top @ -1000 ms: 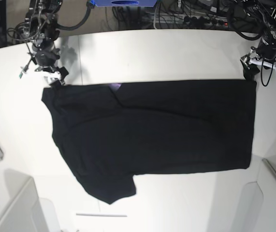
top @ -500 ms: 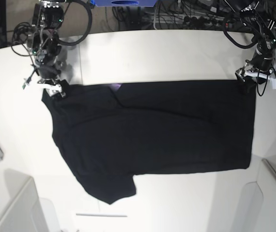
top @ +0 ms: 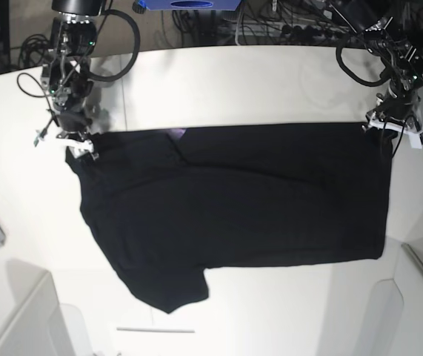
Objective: Fold the T-shirt properly
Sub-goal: 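Release the shoulders and reposition both grippers along the collar edge, then grasp the sleeve with the right gripper and drag it across the shirt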
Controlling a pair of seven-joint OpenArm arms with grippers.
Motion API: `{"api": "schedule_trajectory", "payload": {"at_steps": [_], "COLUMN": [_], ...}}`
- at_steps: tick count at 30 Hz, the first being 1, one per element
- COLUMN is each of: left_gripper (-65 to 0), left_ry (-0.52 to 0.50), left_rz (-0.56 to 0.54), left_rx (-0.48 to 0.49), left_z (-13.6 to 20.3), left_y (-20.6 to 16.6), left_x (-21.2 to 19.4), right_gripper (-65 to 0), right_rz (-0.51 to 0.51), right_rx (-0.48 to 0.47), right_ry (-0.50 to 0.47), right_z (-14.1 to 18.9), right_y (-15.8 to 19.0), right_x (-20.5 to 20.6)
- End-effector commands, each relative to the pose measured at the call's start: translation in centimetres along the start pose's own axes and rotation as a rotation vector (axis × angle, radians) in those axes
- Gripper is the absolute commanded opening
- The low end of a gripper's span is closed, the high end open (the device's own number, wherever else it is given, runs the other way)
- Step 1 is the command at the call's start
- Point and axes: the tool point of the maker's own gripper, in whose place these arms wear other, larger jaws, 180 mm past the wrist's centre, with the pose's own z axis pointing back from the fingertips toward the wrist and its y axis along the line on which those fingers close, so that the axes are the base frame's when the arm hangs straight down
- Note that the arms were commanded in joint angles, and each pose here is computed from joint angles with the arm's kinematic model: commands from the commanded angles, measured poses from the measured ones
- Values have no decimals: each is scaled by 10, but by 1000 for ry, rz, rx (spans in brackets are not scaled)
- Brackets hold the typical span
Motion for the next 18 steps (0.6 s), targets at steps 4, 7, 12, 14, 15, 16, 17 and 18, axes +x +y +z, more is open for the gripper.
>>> {"api": "schedule_trajectory", "payload": {"at_steps": [4, 7, 12, 14, 15, 16, 17, 18], "left_gripper": [-650, -650, -650, -650, -650, -650, -650, -650], "left_ry": [-12, -10, 5, -4, 3, 5, 9, 6], "left_rz": [-19, -22, -36, -63, -74, -84, -94, -106], "left_rx": [4, 7, 21, 33, 41, 46, 52, 56], "left_z": [2, 3, 9, 15, 20, 23, 27, 30], "left_y": [3, 4, 11, 15, 18, 20, 22, 23], "left_x": [8, 7, 1, 6, 3, 2, 0, 1], "right_gripper": [-545, -635, -650, -650, -650, -650, -650, -650], "right_rz": [5, 41, 53, 57, 61, 63, 69, 74], "right_rx": [-34, 44, 44, 46, 48, 48, 50, 53], "right_ry": [-30, -47, -65, -68, -70, -72, -75, -80], "right_z": [5, 6, 14, 19, 22, 25, 30, 35], "right_y": [-16, -4, -9, -10, -9, -10, -11, -10], "right_x": [0, 2, 2, 2, 3, 3, 3, 4]}}
